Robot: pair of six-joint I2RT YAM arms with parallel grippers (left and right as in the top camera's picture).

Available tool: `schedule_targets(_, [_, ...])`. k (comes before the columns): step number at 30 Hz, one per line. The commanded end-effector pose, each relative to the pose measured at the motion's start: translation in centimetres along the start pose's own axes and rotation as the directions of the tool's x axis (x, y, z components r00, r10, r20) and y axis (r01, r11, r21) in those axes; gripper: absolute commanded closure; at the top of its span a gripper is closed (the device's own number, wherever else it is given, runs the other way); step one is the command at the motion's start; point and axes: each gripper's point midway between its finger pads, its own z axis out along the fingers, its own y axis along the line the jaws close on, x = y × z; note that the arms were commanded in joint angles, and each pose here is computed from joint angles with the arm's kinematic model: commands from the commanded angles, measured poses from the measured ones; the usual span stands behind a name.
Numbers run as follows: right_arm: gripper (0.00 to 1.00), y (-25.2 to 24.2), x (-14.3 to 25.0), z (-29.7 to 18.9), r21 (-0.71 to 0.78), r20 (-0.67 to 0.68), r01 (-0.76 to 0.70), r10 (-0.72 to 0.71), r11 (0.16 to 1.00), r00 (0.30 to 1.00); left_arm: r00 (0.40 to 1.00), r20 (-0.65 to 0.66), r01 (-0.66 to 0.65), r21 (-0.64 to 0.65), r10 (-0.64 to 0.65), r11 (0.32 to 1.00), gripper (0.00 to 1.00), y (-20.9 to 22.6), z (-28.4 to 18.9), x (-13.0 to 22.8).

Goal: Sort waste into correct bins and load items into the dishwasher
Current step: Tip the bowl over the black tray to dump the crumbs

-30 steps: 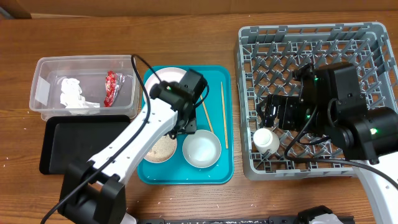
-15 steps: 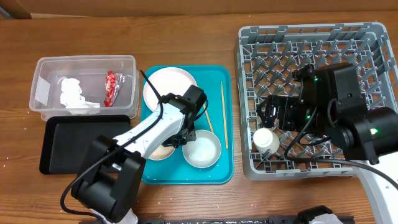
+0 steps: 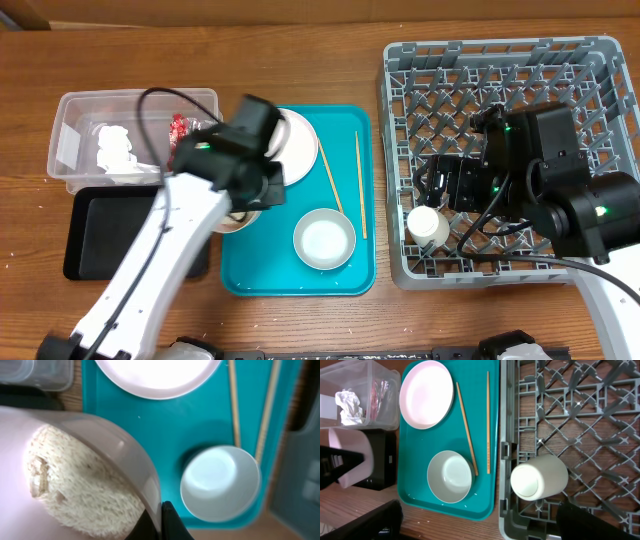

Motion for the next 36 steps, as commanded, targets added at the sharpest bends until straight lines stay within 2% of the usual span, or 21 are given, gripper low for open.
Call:
schedule_targets(1, [0.00, 0.1, -0.1, -0.3, -0.005, 0.011, 0.002, -0.002, 1.000, 1.000, 0.995, -0.037, -0.081, 0.277, 0.095, 0.958, 0.96, 0.5, -1.4, 0.1])
schedule_targets(4, [0.00, 0.1, 0.0, -0.3, -0.005, 0.009, 0.002, -0.002, 1.000, 1.000, 0.999, -0.040, 0.000, 0.485, 0.022, 0.875, 0.96, 2.7, -1.0, -0.2])
schedule_targets(6, [0.00, 0.1, 0.0, -0.3, -0.004, 0.007, 0.001, -0.001, 1.000, 1.000, 0.998, -0.010, 0.054, 0.632, -0.062, 0.773, 0.96, 4.4, -0.6, -0.3])
schedule_targets(8, [0.00, 0.1, 0.0, -0.3, -0.004, 0.008, 0.001, -0.001, 1.000, 1.000, 0.988, 0.021, 0.092, 0.711, -0.152, 0.698, 0.96, 6.7, -0.1, -0.1])
schedule_targets(11, [0.00, 0.1, 0.1, -0.3, -0.003, 0.004, -0.001, 0.001, 1.000, 1.000, 0.964, 0.047, 0.134, 0.762, -0.261, 0.633, 0.96, 9.6, 0.8, 0.5])
schedule_targets(12, [0.00, 0.0, 0.1, -0.3, -0.003, 0.003, -0.001, 0.001, 1.000, 1.000, 0.952, 0.078, 0.119, 0.797, -0.296, 0.592, 0.96, 10.2, 0.6, 0.3])
schedule_targets(13, [0.00, 0.0, 0.2, -0.3, -0.001, 0.000, -0.001, 0.001, 1.000, 1.000, 0.928, 0.118, 0.092, 0.847, -0.354, 0.523, 0.96, 11.0, 0.0, -0.2])
schedule_targets(14, [0.00, 0.0, 0.2, -0.3, -0.001, -0.001, -0.002, 0.002, 1.000, 1.000, 0.918, 0.124, 0.088, 0.862, -0.377, 0.498, 0.96, 11.4, -0.1, -0.4])
schedule_targets(21, [0.00, 0.0, 0.3, -0.3, 0.001, -0.005, -0.004, 0.004, 1.000, 1.000, 0.881, 0.024, 0.151, 0.933, -0.473, 0.328, 0.96, 11.9, 0.4, -1.2])
schedule_targets(23, [0.00, 0.0, 0.3, -0.3, 0.001, -0.005, -0.003, 0.003, 1.000, 1.000, 0.876, 0.021, 0.150, 0.938, -0.481, 0.314, 0.96, 12.0, 0.5, -1.4])
schedule_targets(25, [0.00, 0.0, 0.3, -0.3, 0.001, -0.005, -0.003, 0.003, 1.000, 1.000, 0.881, 0.028, 0.149, 0.931, -0.472, 0.334, 0.96, 12.2, 0.9, -1.4])
schedule_targets(28, [0.00, 0.0, 0.3, -0.3, 0.001, -0.005, -0.003, 0.003, 1.000, 1.000, 0.879, -0.033, 0.208, 0.924, -0.475, 0.320, 0.96, 12.0, 1.1, -0.8])
schedule_targets(29, [0.00, 0.0, 0.3, -0.3, 0.001, -0.005, -0.003, 0.003, 1.000, 1.000, 0.886, 0.007, 0.175, 0.921, -0.464, 0.348, 0.96, 12.2, 1.3, -1.0])
schedule_targets(30, [0.00, 0.0, 0.3, -0.3, 0.000, -0.005, -0.003, 0.003, 1.000, 1.000, 0.883, -0.013, 0.203, 0.912, -0.469, 0.357, 0.96, 12.5, 1.9, -1.1])
schedule_targets(31, [0.00, 0.0, 0.3, -0.3, 0.000, -0.004, -0.003, 0.003, 1.000, 1.000, 0.861, -0.099, 0.287, 0.904, -0.498, 0.316, 0.96, 12.5, 1.9, -0.9])
schedule_targets(32, [0.00, 0.0, 0.3, -0.3, 0.000, -0.004, -0.003, 0.003, 1.000, 1.000, 0.860, -0.082, 0.255, 0.924, -0.503, 0.286, 0.96, 12.2, 1.0, -1.1])
schedule_targets(33, [0.00, 0.0, 0.3, -0.3, 0.000, -0.004, -0.004, 0.004, 1.000, 1.000, 0.868, -0.036, 0.211, 0.930, -0.495, 0.302, 0.96, 12.2, 0.8, -1.2])
schedule_targets(35, [0.00, 0.0, 0.3, -0.3, -0.001, -0.003, -0.006, 0.006, 1.000, 1.000, 0.859, -0.106, 0.279, 0.918, -0.501, 0.283, 0.96, 12.1, 1.0, -0.8])
schedule_targets(36, [0.00, 0.0, 0.3, -0.3, 0.000, -0.004, -0.006, 0.006, 1.000, 1.000, 0.865, -0.078, 0.252, 0.922, -0.495, 0.295, 0.96, 12.1, 0.9, -0.8])
